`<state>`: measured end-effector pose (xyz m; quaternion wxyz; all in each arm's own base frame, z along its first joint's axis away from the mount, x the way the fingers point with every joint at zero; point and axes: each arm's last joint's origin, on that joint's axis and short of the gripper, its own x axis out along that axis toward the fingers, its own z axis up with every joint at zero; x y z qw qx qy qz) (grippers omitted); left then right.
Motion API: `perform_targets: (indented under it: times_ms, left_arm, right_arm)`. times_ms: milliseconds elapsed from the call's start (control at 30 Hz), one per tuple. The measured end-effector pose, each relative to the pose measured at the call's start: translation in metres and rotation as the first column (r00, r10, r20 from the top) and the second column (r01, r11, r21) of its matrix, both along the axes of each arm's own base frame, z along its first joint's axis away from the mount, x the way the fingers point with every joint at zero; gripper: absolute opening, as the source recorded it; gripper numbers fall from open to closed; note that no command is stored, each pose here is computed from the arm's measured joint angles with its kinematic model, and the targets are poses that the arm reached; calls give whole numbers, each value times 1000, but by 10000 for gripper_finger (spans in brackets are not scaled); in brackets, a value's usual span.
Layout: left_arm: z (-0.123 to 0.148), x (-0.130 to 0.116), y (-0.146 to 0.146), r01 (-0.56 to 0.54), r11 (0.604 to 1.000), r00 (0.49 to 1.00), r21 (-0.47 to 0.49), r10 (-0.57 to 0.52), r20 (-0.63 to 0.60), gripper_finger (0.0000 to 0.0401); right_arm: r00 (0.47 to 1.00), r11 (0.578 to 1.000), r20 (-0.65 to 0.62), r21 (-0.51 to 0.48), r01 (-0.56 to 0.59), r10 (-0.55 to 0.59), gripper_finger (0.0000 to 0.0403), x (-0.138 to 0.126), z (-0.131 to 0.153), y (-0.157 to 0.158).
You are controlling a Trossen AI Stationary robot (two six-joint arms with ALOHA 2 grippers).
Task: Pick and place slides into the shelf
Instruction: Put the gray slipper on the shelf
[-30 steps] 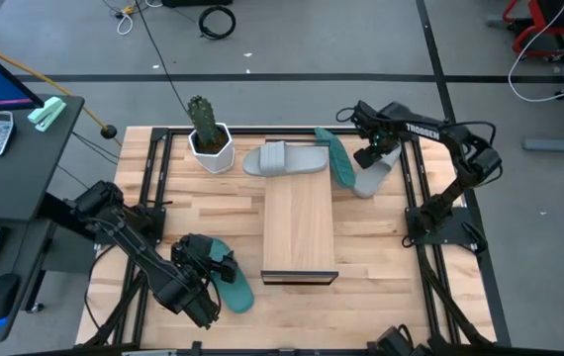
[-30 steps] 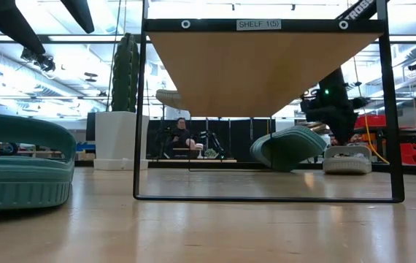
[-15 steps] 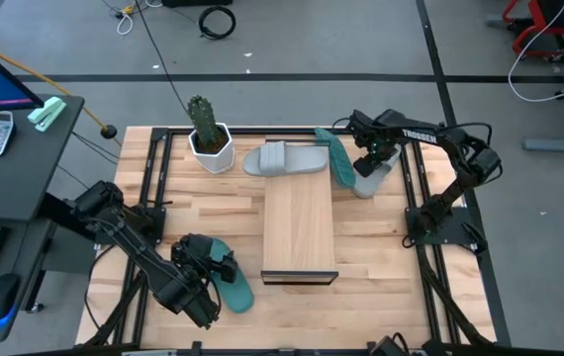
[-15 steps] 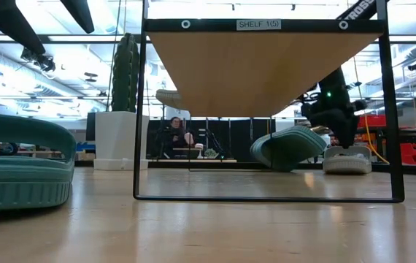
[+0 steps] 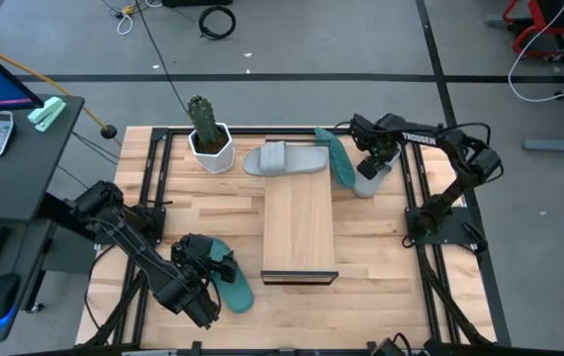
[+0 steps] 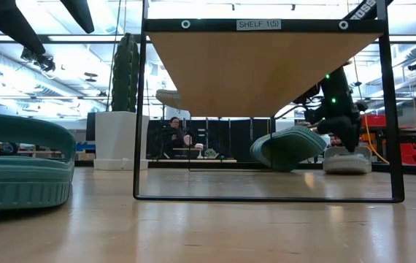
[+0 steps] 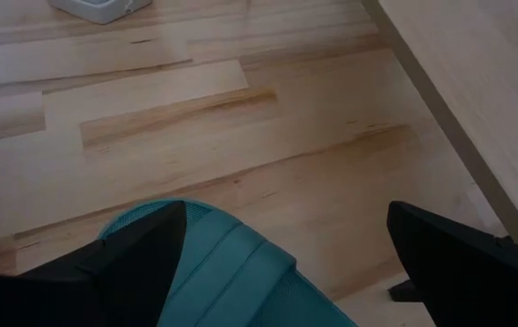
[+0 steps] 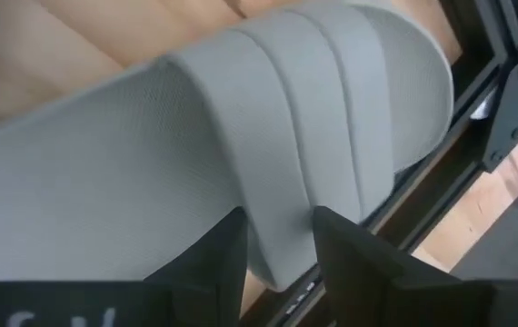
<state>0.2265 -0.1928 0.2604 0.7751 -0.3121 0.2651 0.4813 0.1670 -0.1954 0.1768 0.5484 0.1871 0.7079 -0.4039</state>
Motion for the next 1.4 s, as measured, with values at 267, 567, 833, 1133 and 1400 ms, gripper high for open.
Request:
perform_targets:
  times_ms: [267, 567, 833, 1133, 1400]
  left_arm:
    - [0, 0, 0, 0, 1000, 1000, 0, 0, 0, 386]
    - [0, 0, 0, 0, 1000, 1000, -1, 0, 0, 386]
    - [0, 0, 0, 0, 1000, 1000, -1, 0, 0, 386]
    - [0, 0, 0, 0, 1000, 1000, 0, 0, 0, 386]
    - [0, 0, 1, 11, 1000, 1000, 9, -11, -13, 386]
  right_arm:
    - [1000, 1000, -16, -22, -15, 15, 134, -5, -18, 6]
    - [998, 998, -26, -40, -52, 51, 72, -3, -15, 3]
    - [997, 997, -12, -20, -79, 78, 13, -1, -15, 4]
    - [991, 990, -18, -37, -136, 135, 27, 3, -5, 15]
    - [980, 982, 75, -51, -183, 186, 97, -1, 24, 33]
